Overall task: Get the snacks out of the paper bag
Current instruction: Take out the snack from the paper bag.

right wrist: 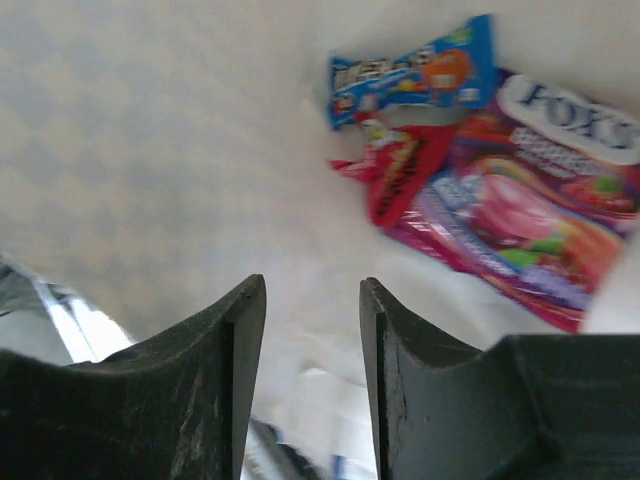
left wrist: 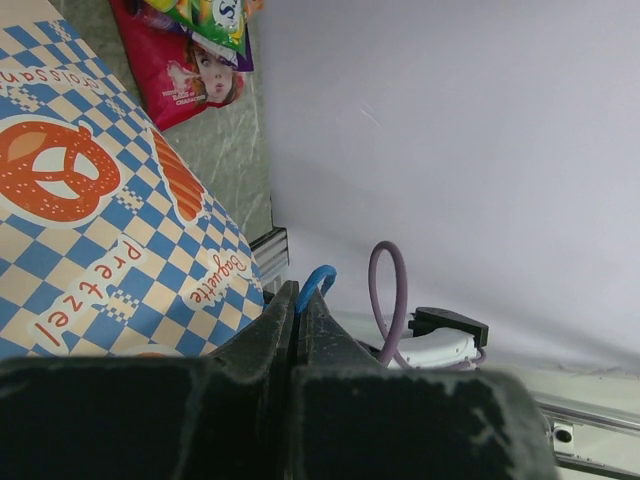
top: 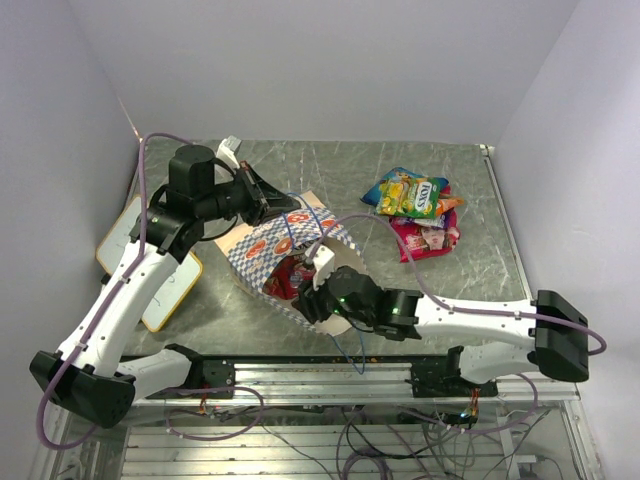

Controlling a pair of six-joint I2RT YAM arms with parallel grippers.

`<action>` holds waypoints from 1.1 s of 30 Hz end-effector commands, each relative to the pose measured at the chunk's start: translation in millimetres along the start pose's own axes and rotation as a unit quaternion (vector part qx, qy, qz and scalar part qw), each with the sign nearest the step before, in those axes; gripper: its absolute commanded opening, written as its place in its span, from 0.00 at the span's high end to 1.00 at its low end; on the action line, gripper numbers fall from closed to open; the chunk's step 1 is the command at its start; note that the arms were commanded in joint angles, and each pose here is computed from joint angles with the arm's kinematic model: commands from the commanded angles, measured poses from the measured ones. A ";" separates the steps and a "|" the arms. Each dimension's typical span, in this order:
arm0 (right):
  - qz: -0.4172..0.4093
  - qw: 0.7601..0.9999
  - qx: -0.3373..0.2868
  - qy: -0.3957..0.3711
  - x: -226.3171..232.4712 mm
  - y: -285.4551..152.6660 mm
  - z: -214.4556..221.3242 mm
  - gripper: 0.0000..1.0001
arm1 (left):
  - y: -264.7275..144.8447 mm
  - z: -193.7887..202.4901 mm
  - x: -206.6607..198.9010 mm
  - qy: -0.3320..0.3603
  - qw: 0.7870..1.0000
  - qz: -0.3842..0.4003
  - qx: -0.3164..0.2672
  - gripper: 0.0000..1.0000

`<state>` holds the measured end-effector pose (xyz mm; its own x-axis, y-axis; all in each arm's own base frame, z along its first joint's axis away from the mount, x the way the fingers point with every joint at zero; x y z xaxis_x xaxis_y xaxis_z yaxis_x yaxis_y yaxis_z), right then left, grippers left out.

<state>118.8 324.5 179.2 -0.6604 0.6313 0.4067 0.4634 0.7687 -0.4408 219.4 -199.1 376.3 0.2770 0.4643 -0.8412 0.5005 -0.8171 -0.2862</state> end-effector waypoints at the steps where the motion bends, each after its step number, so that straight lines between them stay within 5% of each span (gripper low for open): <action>1: 0.052 0.995 -0.070 -0.054 -39.2 -7.3 -19.2 0.55 | -3.5 -2.3 -3.5 0.013 1.000 -0.008 -0.013 0.93; 6: 0.021 0.958 -0.071 -0.278 -67.1 -10.6 -9.0 0.48 | -5.8 -1.0 -1.1 0.010 1.000 -0.025 -0.012 0.93; 11: 0.010 0.917 0.008 -0.400 -91.0 10.7 3.9 0.46 | -2.7 0.5 2.6 0.002 1.000 -0.029 -0.008 0.93; 21: -0.023 0.876 0.065 -0.478 -114.1 49.3 8.8 0.44 | -1.9 -2.1 -1.0 0.004 0.999 -0.035 -0.010 0.93; 33: -0.057 0.885 0.094 -0.453 -131.0 92.1 16.0 0.46 | 1.2 -2.3 -2.2 0.010 0.999 -0.035 0.010 0.93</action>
<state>230.1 299.1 69.6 -0.9310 0.1643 -0.3259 0.3420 0.7049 -0.6215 226.4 -200.0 365.8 0.2086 0.5348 -0.8188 0.5104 -0.7737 -0.3753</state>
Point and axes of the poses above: each gripper's point midway between its finger pads, its own y axis out along the fingers, its own x axis along the line the jaws close on, z = x × y, the point moved 6 cm from there along -y, back along the fingers, and after that the axes turned 15 degrees about y, right-handed, at the moved point
